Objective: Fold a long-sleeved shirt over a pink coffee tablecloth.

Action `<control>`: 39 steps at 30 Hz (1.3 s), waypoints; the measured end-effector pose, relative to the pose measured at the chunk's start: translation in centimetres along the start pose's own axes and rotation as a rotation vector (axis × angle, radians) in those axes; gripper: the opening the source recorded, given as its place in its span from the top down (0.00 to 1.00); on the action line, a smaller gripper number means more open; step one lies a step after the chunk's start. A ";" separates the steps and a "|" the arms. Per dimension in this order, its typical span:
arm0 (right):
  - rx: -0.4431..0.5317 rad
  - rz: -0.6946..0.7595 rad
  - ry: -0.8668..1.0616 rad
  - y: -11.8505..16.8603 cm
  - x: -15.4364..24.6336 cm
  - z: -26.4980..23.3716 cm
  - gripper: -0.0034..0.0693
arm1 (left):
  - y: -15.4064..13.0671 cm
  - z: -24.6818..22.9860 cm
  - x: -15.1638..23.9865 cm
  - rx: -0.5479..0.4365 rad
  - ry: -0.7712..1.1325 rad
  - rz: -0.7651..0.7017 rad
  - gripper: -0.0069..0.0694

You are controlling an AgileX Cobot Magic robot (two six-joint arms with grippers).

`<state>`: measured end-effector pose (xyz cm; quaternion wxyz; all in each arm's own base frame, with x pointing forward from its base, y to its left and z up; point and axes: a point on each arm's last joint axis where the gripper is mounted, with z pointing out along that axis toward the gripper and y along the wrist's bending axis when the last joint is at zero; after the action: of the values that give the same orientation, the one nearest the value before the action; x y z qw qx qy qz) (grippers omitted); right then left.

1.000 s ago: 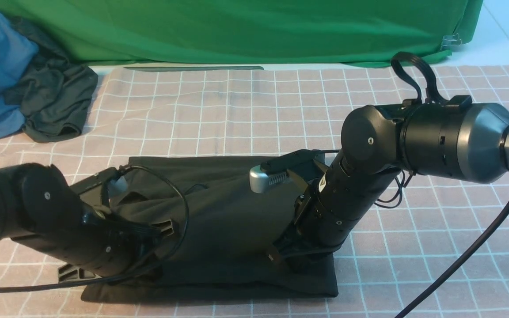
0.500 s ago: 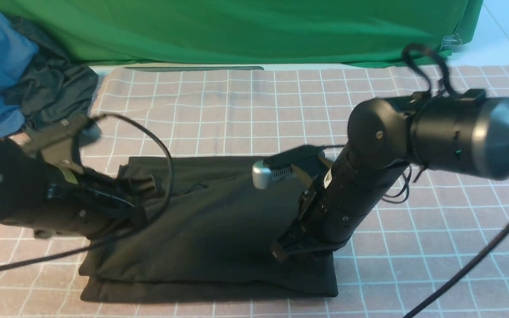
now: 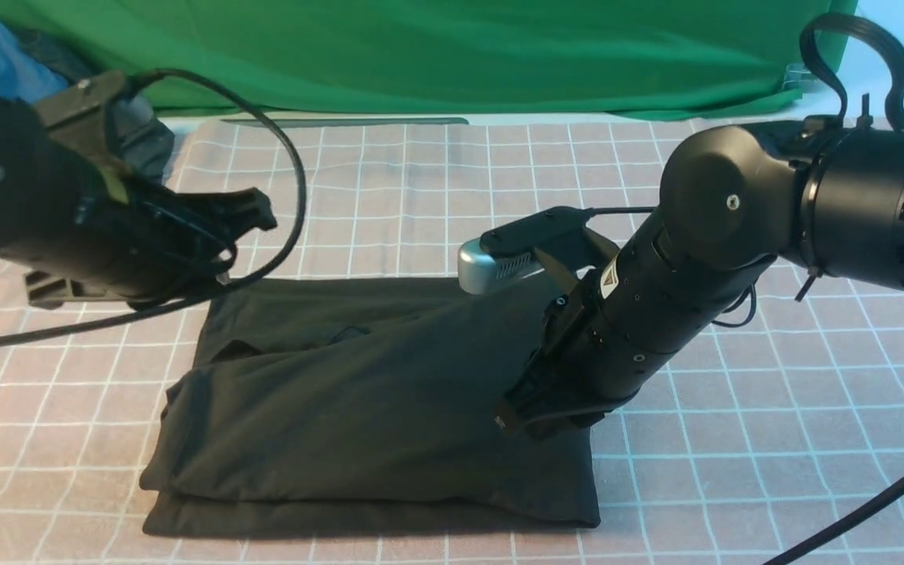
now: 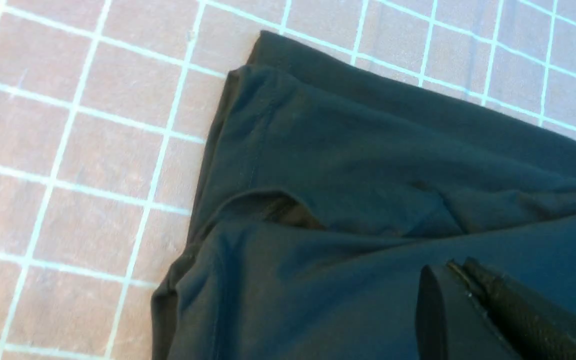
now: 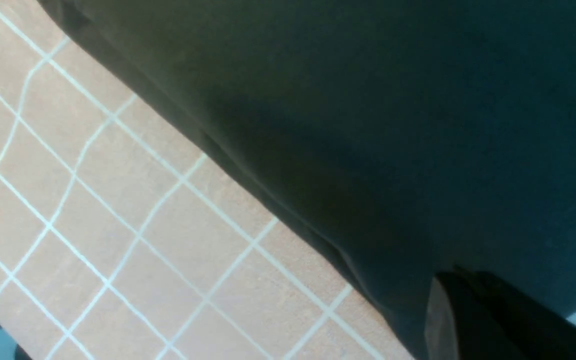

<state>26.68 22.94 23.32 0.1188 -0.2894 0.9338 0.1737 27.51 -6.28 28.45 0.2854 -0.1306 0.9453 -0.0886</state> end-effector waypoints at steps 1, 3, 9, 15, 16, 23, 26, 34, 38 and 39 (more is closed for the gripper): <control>0.003 -0.002 0.001 0.0 0.0 0.0 0.90 | -0.1 0.8 0.0 -0.007 0.019 0.006 0.85; 0.003 -0.003 0.003 0.0 0.0 0.0 0.90 | -0.1 1.6 0.2 -0.016 0.048 0.002 0.85; 0.009 -0.008 0.004 -0.1 0.0 0.0 0.90 | -0.2 4.1 1.0 -0.030 0.159 0.004 0.85; 0.047 -0.028 0.018 -0.6 0.6 0.5 0.90 | -0.7 4.6 2.4 0.073 0.226 0.005 0.85; 0.054 -0.029 0.024 -0.7 0.8 0.7 0.90 | -0.6 4.7 2.8 0.076 0.239 -0.002 0.85; 0.071 -0.028 0.025 -0.9 1.6 0.3 0.90 | 0.8 4.5 5.4 0.065 0.293 0.029 0.85; 0.071 -0.047 -0.085 -0.2 1.3 -2.6 0.90 | 1.1 1.9 5.9 0.103 0.231 0.041 0.85; 0.135 -0.152 -0.524 1.6 2.3 -13.5 0.90 | 1.6 -7.4 6.1 0.258 -0.058 0.061 0.85; 0.225 -0.191 -0.767 2.1 4.5 -19.8 0.90 | 2.6 -13.1 7.4 0.356 -0.259 0.076 0.85; 0.237 -0.192 -0.799 2.1 4.9 -20.6 0.90 | 2.8 -13.8 7.6 0.368 -0.284 0.079 0.85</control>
<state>19.04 14.01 41.09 0.5192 -0.2692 0.7969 0.1515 13.07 -4.65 35.16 0.4379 -0.0506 0.8679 -0.2288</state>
